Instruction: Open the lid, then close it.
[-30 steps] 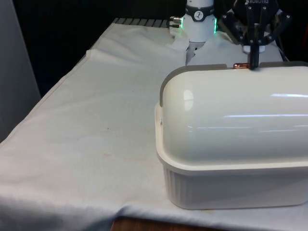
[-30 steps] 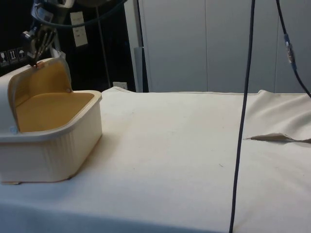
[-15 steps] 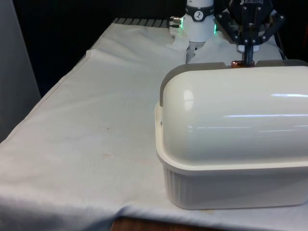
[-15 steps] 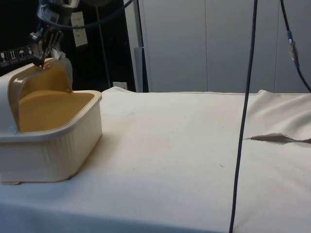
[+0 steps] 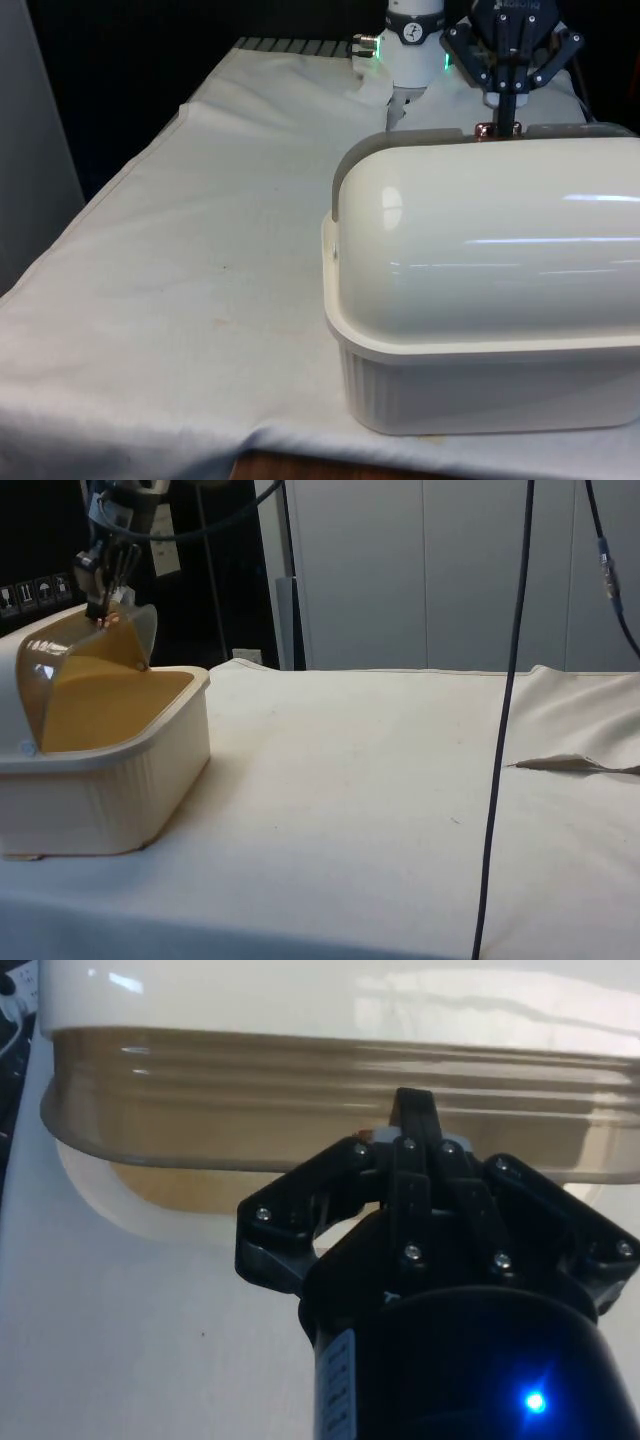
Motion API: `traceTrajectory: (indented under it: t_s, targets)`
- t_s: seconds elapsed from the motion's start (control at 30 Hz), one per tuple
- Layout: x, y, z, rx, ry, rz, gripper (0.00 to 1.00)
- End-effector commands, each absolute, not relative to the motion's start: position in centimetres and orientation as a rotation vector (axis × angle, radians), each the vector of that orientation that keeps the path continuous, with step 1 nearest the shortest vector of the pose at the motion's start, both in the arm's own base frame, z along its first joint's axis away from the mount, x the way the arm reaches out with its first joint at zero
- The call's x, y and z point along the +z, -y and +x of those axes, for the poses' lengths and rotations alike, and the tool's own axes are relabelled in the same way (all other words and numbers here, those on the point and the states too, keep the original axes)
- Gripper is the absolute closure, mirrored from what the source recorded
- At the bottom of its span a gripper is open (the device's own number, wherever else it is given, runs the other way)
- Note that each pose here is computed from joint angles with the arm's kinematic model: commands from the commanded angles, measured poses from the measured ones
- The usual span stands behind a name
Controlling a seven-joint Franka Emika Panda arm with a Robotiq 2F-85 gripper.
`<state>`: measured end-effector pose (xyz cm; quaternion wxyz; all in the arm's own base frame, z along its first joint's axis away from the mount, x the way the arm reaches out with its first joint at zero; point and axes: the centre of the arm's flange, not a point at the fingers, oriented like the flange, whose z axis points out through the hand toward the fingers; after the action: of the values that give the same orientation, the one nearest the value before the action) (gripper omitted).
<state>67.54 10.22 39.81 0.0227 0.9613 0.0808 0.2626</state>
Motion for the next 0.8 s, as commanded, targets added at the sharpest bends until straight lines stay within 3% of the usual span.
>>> traceTrajectory:
  t_s: [0.0,0.77]
  targets:
    - [39.9,-10.1,67.3,0.792,-0.257,2.972,1.00]
    - [38.1,-10.1,65.4,0.547,-0.325,2.963,1.00]
